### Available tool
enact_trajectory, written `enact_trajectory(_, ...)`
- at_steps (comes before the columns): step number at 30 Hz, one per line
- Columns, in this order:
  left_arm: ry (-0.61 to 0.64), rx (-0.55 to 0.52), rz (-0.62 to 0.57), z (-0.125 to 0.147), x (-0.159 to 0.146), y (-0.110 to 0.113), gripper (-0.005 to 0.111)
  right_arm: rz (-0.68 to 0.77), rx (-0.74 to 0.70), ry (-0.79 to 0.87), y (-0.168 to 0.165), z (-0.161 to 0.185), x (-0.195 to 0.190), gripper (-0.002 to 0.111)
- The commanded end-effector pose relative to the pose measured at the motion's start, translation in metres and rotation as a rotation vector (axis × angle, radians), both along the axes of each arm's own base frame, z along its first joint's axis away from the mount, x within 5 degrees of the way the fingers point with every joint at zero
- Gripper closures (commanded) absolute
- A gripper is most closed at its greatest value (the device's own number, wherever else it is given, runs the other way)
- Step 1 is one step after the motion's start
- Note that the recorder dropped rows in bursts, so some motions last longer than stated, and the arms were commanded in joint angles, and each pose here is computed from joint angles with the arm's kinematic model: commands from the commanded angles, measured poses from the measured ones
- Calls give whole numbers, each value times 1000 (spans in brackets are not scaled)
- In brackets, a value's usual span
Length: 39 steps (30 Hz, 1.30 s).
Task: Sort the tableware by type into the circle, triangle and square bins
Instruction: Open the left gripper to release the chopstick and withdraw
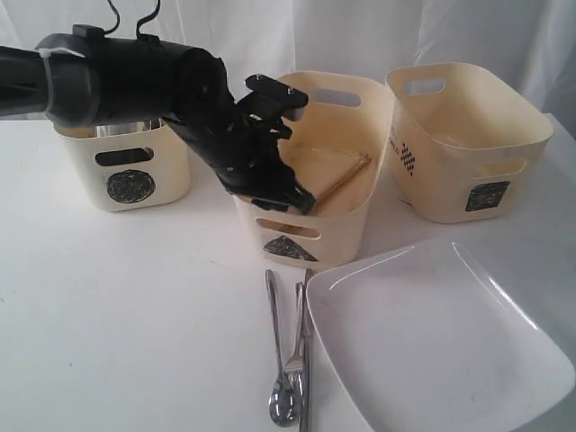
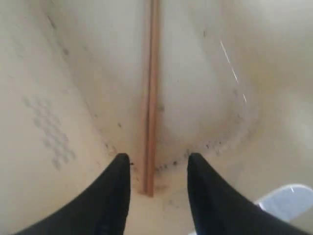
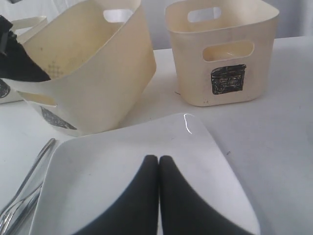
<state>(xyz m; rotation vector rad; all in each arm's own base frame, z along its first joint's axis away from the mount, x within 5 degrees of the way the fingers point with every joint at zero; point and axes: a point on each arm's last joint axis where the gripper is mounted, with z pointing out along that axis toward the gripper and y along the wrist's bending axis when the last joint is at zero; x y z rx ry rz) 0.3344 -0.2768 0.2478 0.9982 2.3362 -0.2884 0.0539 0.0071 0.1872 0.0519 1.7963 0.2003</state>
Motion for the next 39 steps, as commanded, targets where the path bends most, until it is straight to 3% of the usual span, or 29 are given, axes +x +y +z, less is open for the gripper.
enact_trajectory(1,-74,-40,36,12,7,5,63,0,3,-12,0,-1,0,108)
enact_trajectory(12,-227,-152,71,23,25,8,63,0,3,-12,0,-1,0,108)
enact_trajectory(18,-253,-174,67,46,26,6,63,0,3,-12,0,-1,0,108)
enact_trajectory(22,-256,-178,63,75,14,14,64,0,3,-12,0,-1,0,108)
enact_trajectory(28,-164,-115,44,102,-23,35,68,0,3,-12,0,-1,0,108)
enact_trajectory(31,-136,-92,19,94,-42,39,70,0,3,-12,0,-1,0,108)
enact_trajectory(35,-84,-82,8,63,-62,38,75,0,3,-12,0,-1,0,108)
enact_trajectory(39,-109,-140,6,39,-71,32,76,0,3,-12,0,-1,0,108)
